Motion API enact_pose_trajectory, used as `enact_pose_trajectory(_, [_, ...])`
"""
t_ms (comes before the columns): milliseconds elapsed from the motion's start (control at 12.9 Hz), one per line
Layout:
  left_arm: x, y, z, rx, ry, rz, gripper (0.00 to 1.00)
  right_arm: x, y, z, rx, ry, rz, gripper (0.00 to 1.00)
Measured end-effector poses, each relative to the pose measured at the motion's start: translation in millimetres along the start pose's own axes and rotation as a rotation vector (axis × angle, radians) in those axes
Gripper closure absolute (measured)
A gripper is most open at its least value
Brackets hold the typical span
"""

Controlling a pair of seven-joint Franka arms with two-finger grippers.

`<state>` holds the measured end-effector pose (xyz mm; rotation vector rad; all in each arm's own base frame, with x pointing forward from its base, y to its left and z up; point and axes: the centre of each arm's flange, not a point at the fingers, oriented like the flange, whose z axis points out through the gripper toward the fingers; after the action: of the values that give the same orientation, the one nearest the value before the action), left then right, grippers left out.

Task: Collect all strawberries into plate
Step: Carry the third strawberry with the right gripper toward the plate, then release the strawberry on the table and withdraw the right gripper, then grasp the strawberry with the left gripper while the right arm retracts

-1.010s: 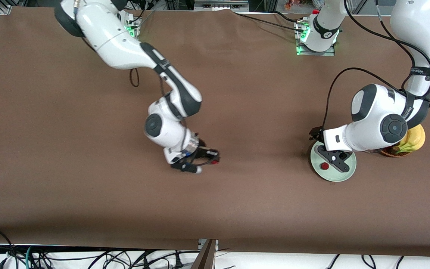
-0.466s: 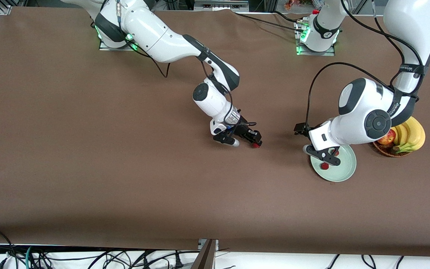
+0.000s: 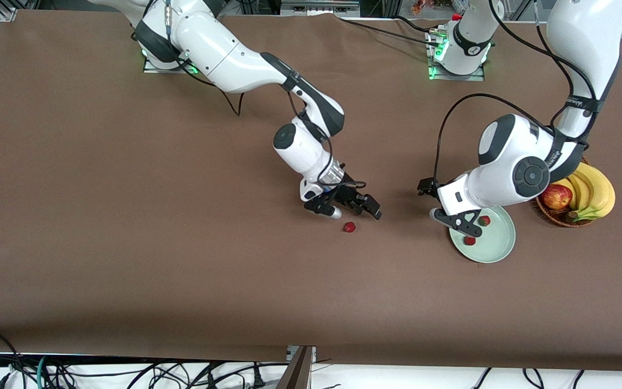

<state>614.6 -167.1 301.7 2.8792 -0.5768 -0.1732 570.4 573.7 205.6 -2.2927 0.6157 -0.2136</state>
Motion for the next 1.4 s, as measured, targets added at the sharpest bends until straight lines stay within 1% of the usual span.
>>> enact_pose_trajectory(155, [9.9, 23.7, 4.0, 0.004, 0.061, 0.027, 0.00, 40.1, -1.3, -16.0, -0.094, -0.016, -0.026, 0.21])
enact_pose_trajectory(311, [18.7, 35.5, 7.8, 0.001, 0.121, 0.035, 0.00, 86.9, -3.7, -44.5, -0.199, -0.032, -0.072, 0.21])
enact_pose_trajectory(388, [23.5, 38.8, 12.0, -0.005, 0.154, 0.038, 0.00, 110.7, -3.8, -62.5, -0.246, -0.052, -0.106, 0.21])
enact_pose_trajectory(544, [34.3, 54.4, 27.1, -0.026, 0.222, 0.023, 0.00, 154.2, 3.8, -94.9, -0.322, -0.100, -0.189, 0.21])
enact_pose_trajectory(621, [39.1, 69.9, 39.3, -0.046, 0.248, -0.012, 0.00, 177.6, 12.7, -110.4, -0.356, -0.126, -0.233, 0.21])
enact_pose_trajectory(777, [46.7, 116.1, 67.2, -0.089, 0.302, -0.082, 0.00, 225.8, 35.4, -144.4, -0.412, -0.183, -0.321, 0.21])
enact_pose_trajectory(932, [52.0, 145.5, 94.9, -0.101, 0.382, -0.095, 0.00, 264.2, 52.2, -186.3, -0.465, -0.249, -0.401, 0.19])
enact_pose_trajectory(1087, [55.2, 148.3, 126.0, -0.078, 0.457, -0.085, 0.00, 293.8, 62.0, -239.3, -0.534, -0.309, -0.458, 0.17])
enact_pose_trajectory(1165, [55.3, 144.2, 140.1, -0.052, 0.474, -0.079, 0.00, 304.7, 63.3, -266.8, -0.568, -0.322, -0.469, 0.17])
enact_pose_trajectory(1243, [56.2, 142.1, 149.4, -0.030, 0.488, -0.070, 0.00, 311.6, 61.4, -292.8, -0.592, -0.320, -0.476, 0.16])
enact_pose_trajectory(1320, [57.8, 143.2, 154.3, -0.015, 0.497, -0.061, 0.05, 313.7, 57.4, -317.9, -0.608, -0.313, -0.488, 0.15])
enact_pose_trajectory(1398, [60.4, 146.4, 156.2, -0.008, 0.503, -0.052, 0.07, 311.0, 53.4, -341.8, -0.620, -0.307, -0.501, 0.15])
